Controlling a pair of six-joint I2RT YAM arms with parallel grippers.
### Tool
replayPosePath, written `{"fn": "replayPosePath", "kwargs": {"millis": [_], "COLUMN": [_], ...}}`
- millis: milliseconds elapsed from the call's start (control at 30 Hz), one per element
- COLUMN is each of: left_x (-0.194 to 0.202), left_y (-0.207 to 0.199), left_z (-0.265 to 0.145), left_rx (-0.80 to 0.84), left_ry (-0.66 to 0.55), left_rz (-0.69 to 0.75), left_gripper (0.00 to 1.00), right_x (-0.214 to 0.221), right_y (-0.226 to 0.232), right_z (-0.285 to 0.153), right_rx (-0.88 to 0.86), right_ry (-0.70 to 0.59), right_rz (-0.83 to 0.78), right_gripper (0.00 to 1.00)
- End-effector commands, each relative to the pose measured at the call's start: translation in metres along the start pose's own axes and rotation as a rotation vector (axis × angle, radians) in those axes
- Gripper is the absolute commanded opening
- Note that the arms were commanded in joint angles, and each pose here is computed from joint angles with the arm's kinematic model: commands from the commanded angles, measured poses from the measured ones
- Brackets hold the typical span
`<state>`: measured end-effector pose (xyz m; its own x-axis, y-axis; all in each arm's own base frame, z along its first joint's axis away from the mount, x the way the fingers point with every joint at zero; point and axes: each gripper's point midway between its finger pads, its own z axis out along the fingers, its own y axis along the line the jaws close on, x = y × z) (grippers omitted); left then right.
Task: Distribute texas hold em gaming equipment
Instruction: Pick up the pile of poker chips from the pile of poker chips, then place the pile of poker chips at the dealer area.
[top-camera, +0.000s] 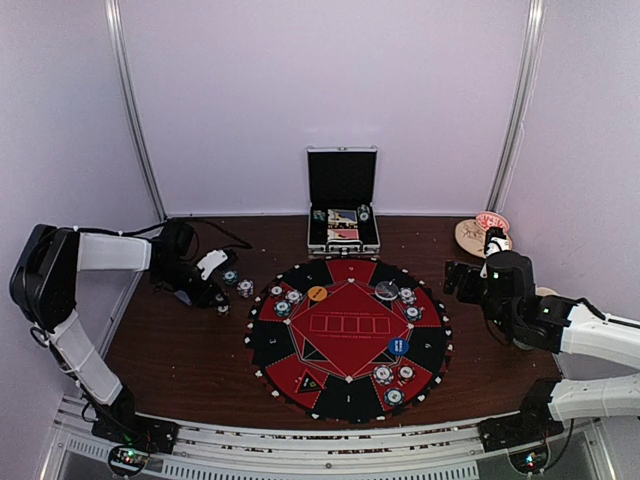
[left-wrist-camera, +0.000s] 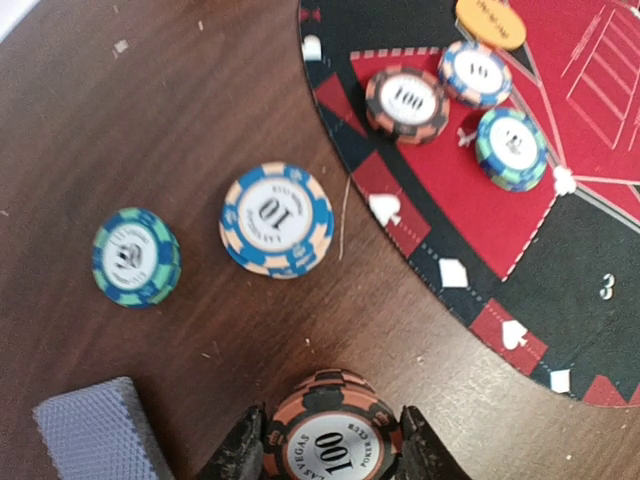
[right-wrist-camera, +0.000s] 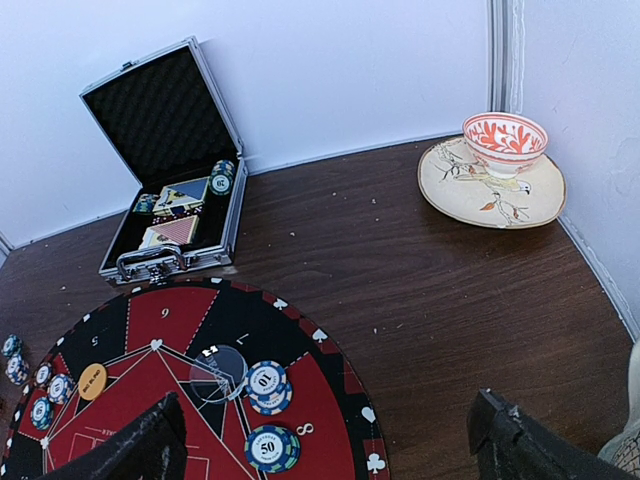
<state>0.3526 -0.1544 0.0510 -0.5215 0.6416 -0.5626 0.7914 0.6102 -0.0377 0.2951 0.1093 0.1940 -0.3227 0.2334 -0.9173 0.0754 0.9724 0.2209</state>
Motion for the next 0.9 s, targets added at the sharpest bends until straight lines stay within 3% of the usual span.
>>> {"fn": "replayPosePath", "kwargs": {"millis": [0,433,867], "left_x": [-0.034,-0.146,-0.273], "left_y": [-0.009,-0.076,-0.162], "left_z": [-0.024,-0.004,0.076], "left_rx": [-0.015,0.041,0.144], "left_ry": [-0.087,-0.102,-0.201], "left_rz": [0.076,0.256,0.373], "left_gripper": [0.27,0.27,0.28], "right_x": [-0.009,-0.013,-0.030], "right_y": [0.003,-0.003,-0.019], "right_z": [0.001,-0.003,-0.019], "right_rx": [-0.001,0.019,0.047], "right_ry": [-0.017,-0.036,-0.113], "right_rz": [0.006,0.024,0.096], "right_gripper": [1.00,1.00,1.00]}}
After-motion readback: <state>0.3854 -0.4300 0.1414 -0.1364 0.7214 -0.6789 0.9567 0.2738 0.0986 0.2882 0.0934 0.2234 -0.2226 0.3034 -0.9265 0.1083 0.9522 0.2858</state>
